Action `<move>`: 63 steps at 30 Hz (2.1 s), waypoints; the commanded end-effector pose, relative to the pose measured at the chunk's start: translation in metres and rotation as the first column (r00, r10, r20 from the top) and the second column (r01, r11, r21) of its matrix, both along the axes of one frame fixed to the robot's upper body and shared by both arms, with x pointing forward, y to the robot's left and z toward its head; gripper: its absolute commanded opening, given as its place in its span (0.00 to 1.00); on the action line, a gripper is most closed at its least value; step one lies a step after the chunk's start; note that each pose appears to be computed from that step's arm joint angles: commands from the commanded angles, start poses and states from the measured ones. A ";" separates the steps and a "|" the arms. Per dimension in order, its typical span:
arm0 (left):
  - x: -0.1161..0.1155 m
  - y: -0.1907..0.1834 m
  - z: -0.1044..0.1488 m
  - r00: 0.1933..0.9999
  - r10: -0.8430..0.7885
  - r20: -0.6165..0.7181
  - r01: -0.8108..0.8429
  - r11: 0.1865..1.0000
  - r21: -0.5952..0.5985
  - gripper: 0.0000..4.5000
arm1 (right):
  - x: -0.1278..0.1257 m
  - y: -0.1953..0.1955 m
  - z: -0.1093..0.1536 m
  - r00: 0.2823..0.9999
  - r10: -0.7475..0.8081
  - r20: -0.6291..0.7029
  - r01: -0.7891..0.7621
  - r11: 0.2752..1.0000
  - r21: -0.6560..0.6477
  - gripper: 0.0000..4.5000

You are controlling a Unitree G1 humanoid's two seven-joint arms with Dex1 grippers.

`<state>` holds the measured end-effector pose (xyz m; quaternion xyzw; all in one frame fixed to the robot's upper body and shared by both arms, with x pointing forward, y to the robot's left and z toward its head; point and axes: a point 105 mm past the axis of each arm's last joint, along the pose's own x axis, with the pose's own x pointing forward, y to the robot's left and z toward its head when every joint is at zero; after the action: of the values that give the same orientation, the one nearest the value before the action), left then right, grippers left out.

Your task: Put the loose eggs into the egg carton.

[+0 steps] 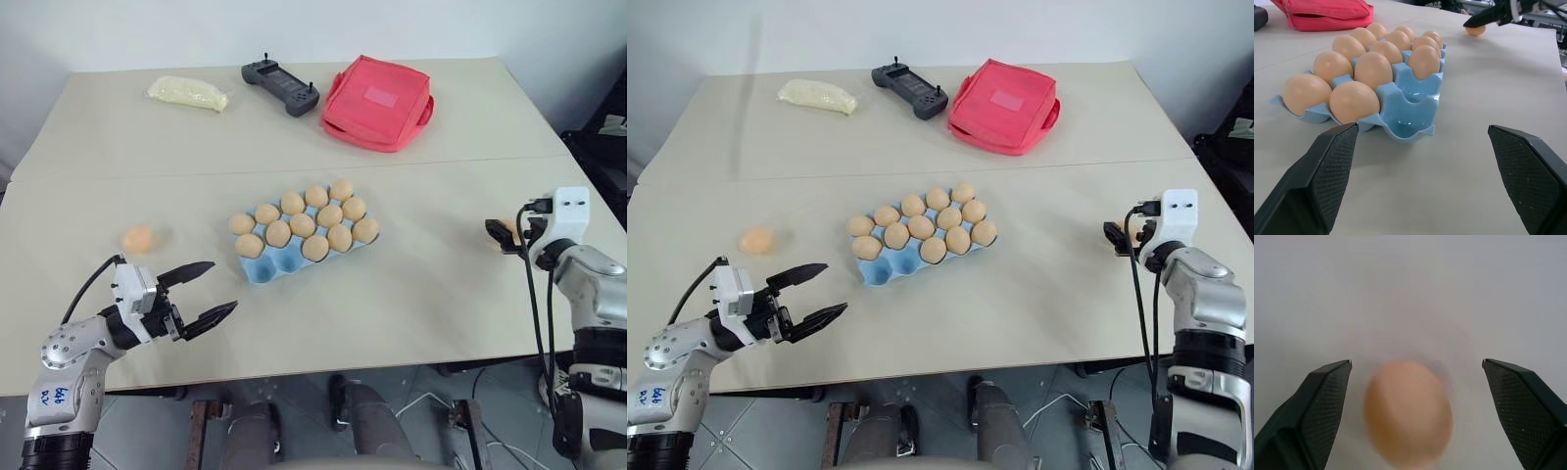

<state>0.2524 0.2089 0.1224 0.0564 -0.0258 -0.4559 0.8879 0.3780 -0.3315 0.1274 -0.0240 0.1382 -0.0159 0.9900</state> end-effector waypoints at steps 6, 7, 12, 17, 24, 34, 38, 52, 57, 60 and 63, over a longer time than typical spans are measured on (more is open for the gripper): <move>-0.008 0.000 0.006 0.999 0.025 0.048 -0.025 1.000 -0.007 1.00 | 0.012 0.006 0.005 0.999 0.023 0.023 -0.023 1.000 -0.022 0.55; -0.008 0.000 0.006 0.998 0.028 0.048 -0.028 1.000 -0.008 1.00 | 0.013 0.007 0.006 0.999 0.029 0.027 -0.028 0.999 -0.024 0.47; -0.009 0.002 0.006 0.998 0.040 0.051 -0.040 0.999 -0.006 1.00 | 0.016 0.056 0.053 0.963 0.232 0.135 -0.230 0.973 -0.030 0.37; -0.008 0.003 0.007 0.998 0.042 0.054 -0.042 0.999 -0.006 1.00 | -0.004 0.153 0.079 0.791 0.592 0.153 -0.588 0.805 -0.076 0.37; -0.004 0.004 0.008 0.997 0.041 0.062 -0.041 0.999 -0.002 1.00 | -0.033 0.265 0.087 0.512 0.844 0.160 -0.846 0.527 -0.075 0.37; -0.005 0.008 0.010 0.994 0.069 0.081 -0.069 0.998 0.003 1.00 | -0.051 0.346 0.074 0.306 0.943 0.131 -0.944 0.319 -0.084 0.37; -0.007 0.009 0.010 0.993 0.080 0.084 -0.081 0.997 0.001 1.00 | -0.058 0.360 0.063 0.269 0.957 0.111 -0.958 0.278 -0.076 0.37; -0.005 0.009 0.009 0.992 0.096 0.087 -0.096 0.995 -0.001 1.00 | -0.064 0.380 0.059 0.240 0.961 0.135 -0.965 0.252 -0.079 1.00; -0.004 0.009 0.009 0.991 0.096 0.089 -0.096 0.995 -0.003 1.00 | -0.055 0.366 0.065 0.282 0.948 0.150 -0.949 0.298 -0.099 1.00; -0.004 0.010 0.009 0.990 0.109 0.090 -0.109 0.994 -0.005 1.00 | -0.056 0.340 0.077 0.258 0.947 0.190 -0.945 0.288 -0.154 1.00; -0.003 0.014 0.010 0.986 0.140 0.091 -0.140 0.990 -0.006 1.00 | -0.054 0.308 0.076 0.256 0.952 0.166 -0.936 0.287 -0.202 1.00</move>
<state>0.2497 0.2182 0.1239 0.0669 -0.0450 -0.4039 0.9112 0.3306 -0.0165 0.1890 -0.1226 0.0054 0.5592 0.8199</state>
